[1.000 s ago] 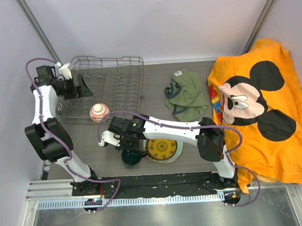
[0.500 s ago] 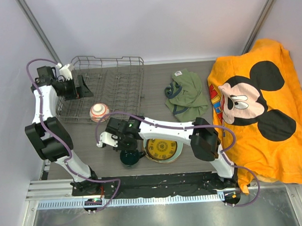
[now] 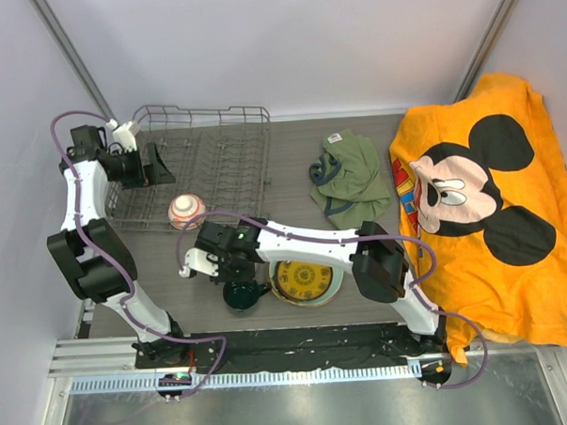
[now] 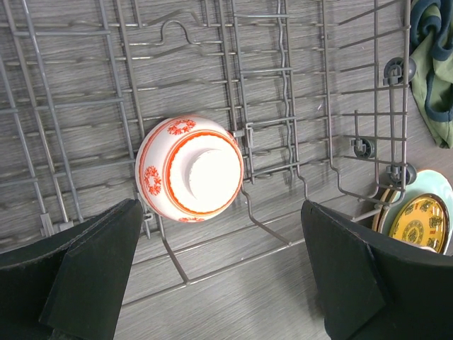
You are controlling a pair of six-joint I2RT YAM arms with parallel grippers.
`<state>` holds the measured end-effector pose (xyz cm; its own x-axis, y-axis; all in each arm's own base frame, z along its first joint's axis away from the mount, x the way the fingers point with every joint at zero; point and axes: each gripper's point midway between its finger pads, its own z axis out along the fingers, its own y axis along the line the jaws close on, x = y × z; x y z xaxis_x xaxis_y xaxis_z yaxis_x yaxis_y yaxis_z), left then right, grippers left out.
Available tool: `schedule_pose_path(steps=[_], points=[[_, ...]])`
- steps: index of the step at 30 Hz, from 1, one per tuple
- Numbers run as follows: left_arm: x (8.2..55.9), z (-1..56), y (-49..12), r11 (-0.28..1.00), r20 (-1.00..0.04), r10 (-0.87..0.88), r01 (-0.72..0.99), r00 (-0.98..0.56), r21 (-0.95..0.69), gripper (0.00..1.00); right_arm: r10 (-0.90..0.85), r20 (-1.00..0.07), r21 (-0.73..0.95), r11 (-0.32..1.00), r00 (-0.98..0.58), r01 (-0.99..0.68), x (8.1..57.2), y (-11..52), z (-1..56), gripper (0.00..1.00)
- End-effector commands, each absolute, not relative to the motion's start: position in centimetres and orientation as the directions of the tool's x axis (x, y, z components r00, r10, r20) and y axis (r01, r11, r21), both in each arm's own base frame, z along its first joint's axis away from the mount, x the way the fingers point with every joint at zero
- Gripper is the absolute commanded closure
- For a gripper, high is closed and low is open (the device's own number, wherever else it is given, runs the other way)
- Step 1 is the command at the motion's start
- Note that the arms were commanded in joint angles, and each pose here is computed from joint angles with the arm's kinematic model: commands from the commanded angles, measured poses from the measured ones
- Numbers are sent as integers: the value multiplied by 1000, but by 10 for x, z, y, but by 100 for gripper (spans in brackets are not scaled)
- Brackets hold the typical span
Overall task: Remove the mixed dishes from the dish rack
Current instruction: Place the cup at the center of the board.
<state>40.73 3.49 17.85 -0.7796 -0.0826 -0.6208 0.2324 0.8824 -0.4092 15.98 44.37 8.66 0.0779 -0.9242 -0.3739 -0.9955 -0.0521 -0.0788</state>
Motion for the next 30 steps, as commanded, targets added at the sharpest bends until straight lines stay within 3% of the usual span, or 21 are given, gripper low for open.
schedule_pose_path(steps=[1,17,30], points=[[409,179,33,870,-642,-68,269,-764,-412,0,-894,-435,-123,-58,106,-991,166,461,110,99],[407,173,32,863,-633,-64,275,-771,-423,0,-900,-421,-137,-62,115,-989,170,463,104,98],[406,172,34,861,-630,-70,272,-773,-429,0,-903,-416,-127,-62,109,-990,169,464,101,87]])
